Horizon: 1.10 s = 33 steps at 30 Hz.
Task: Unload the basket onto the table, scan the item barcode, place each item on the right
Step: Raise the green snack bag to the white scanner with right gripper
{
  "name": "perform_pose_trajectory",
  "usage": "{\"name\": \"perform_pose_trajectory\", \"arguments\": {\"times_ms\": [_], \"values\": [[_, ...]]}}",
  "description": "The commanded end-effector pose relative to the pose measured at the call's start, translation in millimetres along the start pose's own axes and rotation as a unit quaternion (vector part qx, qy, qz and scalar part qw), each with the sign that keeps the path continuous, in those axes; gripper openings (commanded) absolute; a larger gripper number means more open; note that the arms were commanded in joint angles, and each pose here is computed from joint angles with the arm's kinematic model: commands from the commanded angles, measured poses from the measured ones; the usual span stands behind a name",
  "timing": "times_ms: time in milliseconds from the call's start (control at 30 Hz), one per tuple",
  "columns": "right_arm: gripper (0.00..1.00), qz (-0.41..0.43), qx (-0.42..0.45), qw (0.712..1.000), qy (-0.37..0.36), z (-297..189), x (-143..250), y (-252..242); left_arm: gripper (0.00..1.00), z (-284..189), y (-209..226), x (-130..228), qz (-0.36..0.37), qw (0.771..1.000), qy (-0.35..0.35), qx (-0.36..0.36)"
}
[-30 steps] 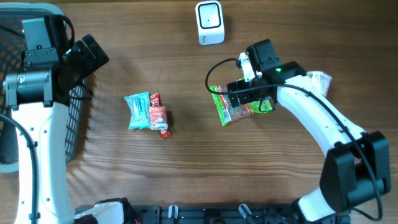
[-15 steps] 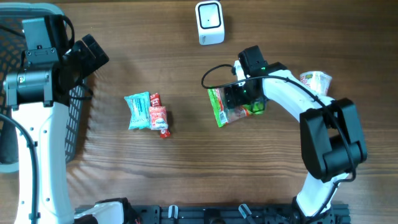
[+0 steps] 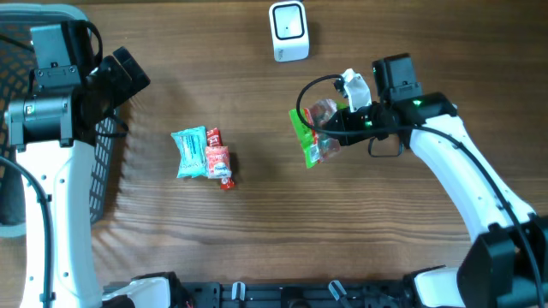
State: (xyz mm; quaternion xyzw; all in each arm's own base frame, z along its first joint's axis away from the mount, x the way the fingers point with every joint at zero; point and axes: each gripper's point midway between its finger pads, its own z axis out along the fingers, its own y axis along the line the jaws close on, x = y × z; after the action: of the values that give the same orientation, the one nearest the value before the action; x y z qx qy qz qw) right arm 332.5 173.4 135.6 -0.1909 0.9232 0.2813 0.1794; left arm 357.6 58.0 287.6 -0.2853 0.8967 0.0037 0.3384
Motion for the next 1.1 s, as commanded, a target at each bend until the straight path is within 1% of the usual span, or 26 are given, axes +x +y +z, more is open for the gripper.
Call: {"name": "perform_pose_trajectory", "arguments": {"times_ms": [0, 67, 133, 233, 300, 333, 533, 567, 633, 667, 700, 767, 833, 900, 933, 967, 1000, 1067], "values": [[0.05, -0.076, -0.135, 0.986, -0.068, -37, -22, 65, 1.00, -5, 1, -5, 0.000, 1.000, -0.009, 0.003], [0.04, -0.069, -0.141, 0.982, -0.100, -61, -29, 81, 1.00, -5, 1, -5, 0.000, 1.000, -0.009, 0.003], [0.04, -0.086, -0.128, 0.979, -0.131, -84, -31, 91, 1.00, -5, 1, -5, 0.000, 1.000, -0.009, 0.003], [0.04, -0.041, -0.063, 0.980, -0.187, -121, -37, 90, 1.00, -5, 1, -5, 0.000, 1.000, -0.009, 0.003], [0.04, -0.052, -0.062, 0.971, -0.224, -145, -39, 103, 1.00, -5, 1, -5, 0.000, 1.000, -0.009, 0.003], [0.04, -0.037, -0.068, 0.969, -0.236, -154, -38, 108, 1.00, -5, 1, -5, 0.000, 1.000, -0.009, 0.003], [0.04, -0.040, -0.064, 0.969, -0.233, -156, -34, 109, 1.00, -5, 1, -5, 0.000, 1.000, -0.009, 0.003], [0.04, -0.041, -0.048, 0.971, -0.230, -154, -32, 103, 1.00, -5, 1, -5, 0.000, 1.000, -0.009, 0.003], [0.04, -0.056, 0.016, 0.970, -0.235, -151, -36, 81, 1.00, -5, 1, -5, 0.000, 1.000, -0.009, 0.003], [0.04, -0.026, 0.024, 0.971, -0.238, -147, -43, 73, 1.00, -5, 1, -5, 0.000, 1.000, -0.009, 0.003], [0.04, -0.022, 0.027, 0.972, -0.234, -146, -51, 71, 1.00, -5, 1, -5, 0.000, 1.000, -0.009, 0.003], [0.04, -0.012, 0.053, 0.975, -0.214, -152, -80, 65, 1.00, -5, 1, -5, 0.000, 1.000, -0.009, 0.003], [0.04, -0.021, 0.083, 0.978, -0.188, -167, -112, 65, 1.00, -5, 1, -5, 0.000, 1.000, -0.009, 0.003], [0.04, -0.038, 0.163, 0.969, -0.179, -177, -149, 54, 1.00, -5, 1, -5, 0.000, 1.000, -0.009, 0.003], [0.04, -0.086, 0.165, 0.967, -0.176, -163, -166, 62, 1.00, -5, 1, -5, 0.000, 1.000, -0.009, 0.003], [0.04, -0.108, 0.226, 0.951, -0.184, -141, -186, 56, 1.00, -5, 1, -5, 0.000, 1.000, -0.009, 0.003], [0.04, -0.131, 0.282, 0.932, -0.185, -128, -197, 50, 1.00, -5, 1, -5, 0.000, 1.000, -0.009, 0.003], [0.04, -0.189, 0.356, 0.897, -0.182, -102, -216, 50, 1.00, -5, 1, -5, 0.000, 1.000, -0.009, 0.003]]}}
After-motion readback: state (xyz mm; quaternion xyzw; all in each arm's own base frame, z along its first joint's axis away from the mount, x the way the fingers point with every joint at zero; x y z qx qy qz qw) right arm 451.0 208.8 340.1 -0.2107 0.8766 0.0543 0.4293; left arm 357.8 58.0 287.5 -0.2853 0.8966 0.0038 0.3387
